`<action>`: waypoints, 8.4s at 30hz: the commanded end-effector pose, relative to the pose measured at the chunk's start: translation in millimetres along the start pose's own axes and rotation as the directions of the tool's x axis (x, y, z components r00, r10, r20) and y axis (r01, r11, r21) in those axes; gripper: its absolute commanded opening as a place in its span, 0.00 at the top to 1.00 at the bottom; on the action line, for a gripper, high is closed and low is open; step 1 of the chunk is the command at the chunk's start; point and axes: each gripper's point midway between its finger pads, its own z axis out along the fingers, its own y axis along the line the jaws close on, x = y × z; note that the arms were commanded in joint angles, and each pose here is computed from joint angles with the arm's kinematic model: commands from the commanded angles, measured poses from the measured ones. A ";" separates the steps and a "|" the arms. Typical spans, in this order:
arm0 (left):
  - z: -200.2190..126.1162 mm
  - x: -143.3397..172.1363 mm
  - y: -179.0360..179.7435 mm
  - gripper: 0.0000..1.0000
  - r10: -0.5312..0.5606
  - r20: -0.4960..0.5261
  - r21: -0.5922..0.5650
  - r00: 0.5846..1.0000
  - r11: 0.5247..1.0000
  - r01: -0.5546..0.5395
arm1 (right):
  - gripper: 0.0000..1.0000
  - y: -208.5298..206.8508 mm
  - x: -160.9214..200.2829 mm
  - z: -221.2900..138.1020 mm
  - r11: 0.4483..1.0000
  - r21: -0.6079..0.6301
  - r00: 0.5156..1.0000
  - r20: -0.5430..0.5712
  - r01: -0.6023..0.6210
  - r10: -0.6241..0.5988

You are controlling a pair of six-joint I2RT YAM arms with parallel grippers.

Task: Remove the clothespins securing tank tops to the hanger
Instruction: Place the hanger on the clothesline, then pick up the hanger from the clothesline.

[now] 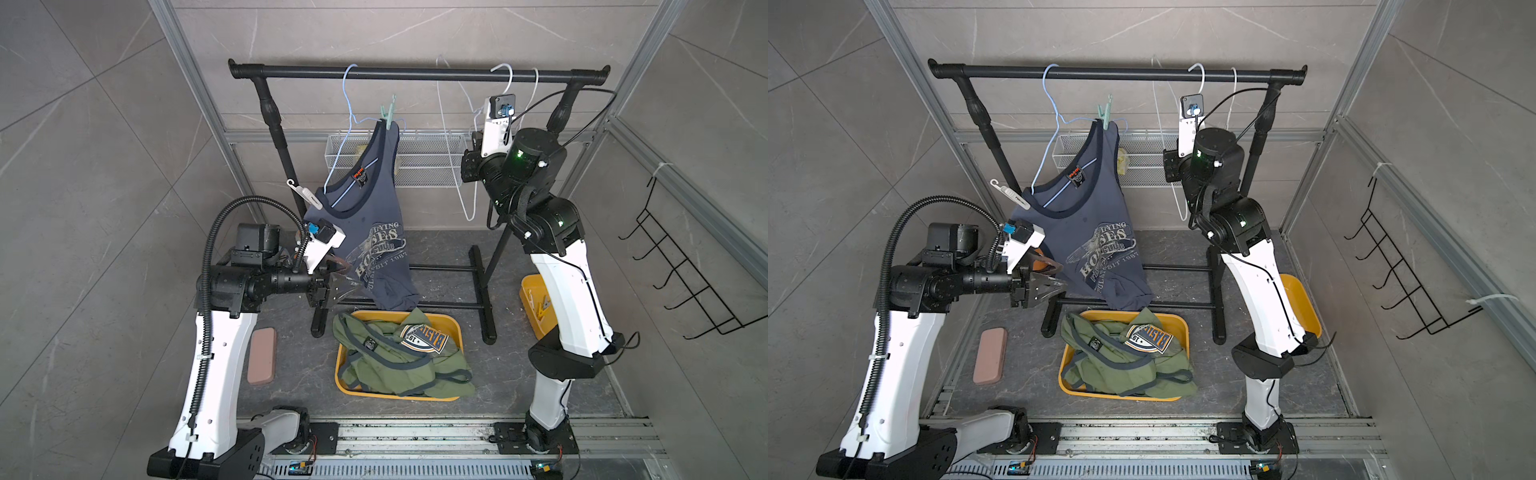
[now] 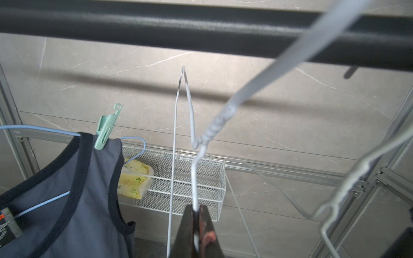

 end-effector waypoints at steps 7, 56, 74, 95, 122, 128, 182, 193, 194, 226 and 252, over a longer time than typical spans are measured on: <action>0.5 -8.3 -4.2 0.33 0.024 0.015 0.040 1.000 0.999 -0.025 | 1.00 -23.4 -16.8 16.3 0.997 0.074 0.995 0.096 -0.024 0.016; -130.1 -113.5 46.9 0.14 0.215 0.168 -0.754 0.962 0.657 -0.015 | 0.41 -20.2 -45.4 -78.7 0.930 -0.242 0.956 0.022 -0.278 0.291; -194.1 -83.7 109.9 0.33 0.095 0.264 -0.917 0.960 0.335 0.218 | 0.41 100.3 -54.5 -104.5 0.818 -0.513 0.955 -0.011 -0.261 0.298; -85.3 -65.7 169.1 0.25 -0.086 0.309 -0.664 0.947 0.694 0.279 | 0.40 197.0 -51.1 -72.9 0.589 -0.650 0.841 -0.149 -0.480 0.520; 4.3 -52.5 120.1 0.26 0.072 0.066 -0.536 0.995 0.844 -0.026 | 0.53 233.0 12.0 -20.4 0.669 -0.529 0.842 -0.195 -0.522 0.502; 5.6 -49.2 118.9 0.26 0.086 0.050 -0.533 0.995 0.845 -0.046 | 0.64 232.8 17.3 -21.0 0.686 -0.525 0.857 -0.203 -0.504 0.474; -9.7 -44.3 76.8 0.24 0.091 -0.002 -0.459 0.996 0.885 -0.082 | 1.00 169.1 -58.2 -31.2 0.689 -0.612 0.857 0.036 -0.389 0.515; -19.2 -42.7 55.2 0.23 0.135 -0.027 -0.427 0.991 0.894 -0.133 | 1.00 154.1 -80.5 -69.7 0.643 -0.678 0.869 0.013 -0.356 0.494; -20.1 -42.8 53.6 0.23 0.137 -0.027 -0.426 0.990 0.894 -0.135 | 1.00 151.9 -83.6 -72.5 0.640 -0.681 0.867 0.016 -0.355 0.497; -44.3 -9.8 20.0 0.15 0.197 -0.132 -0.435 0.971 0.869 -0.235 | 1.00 110.7 -58.6 -149.5 0.654 -0.702 0.954 -0.131 -0.281 0.269; -36.3 -2.9 5.6 0.06 0.242 -0.166 -0.296 0.956 0.912 -0.283 | 1.00 22.3 -139.7 -275.0 0.531 -0.816 0.901 0.028 -0.229 0.432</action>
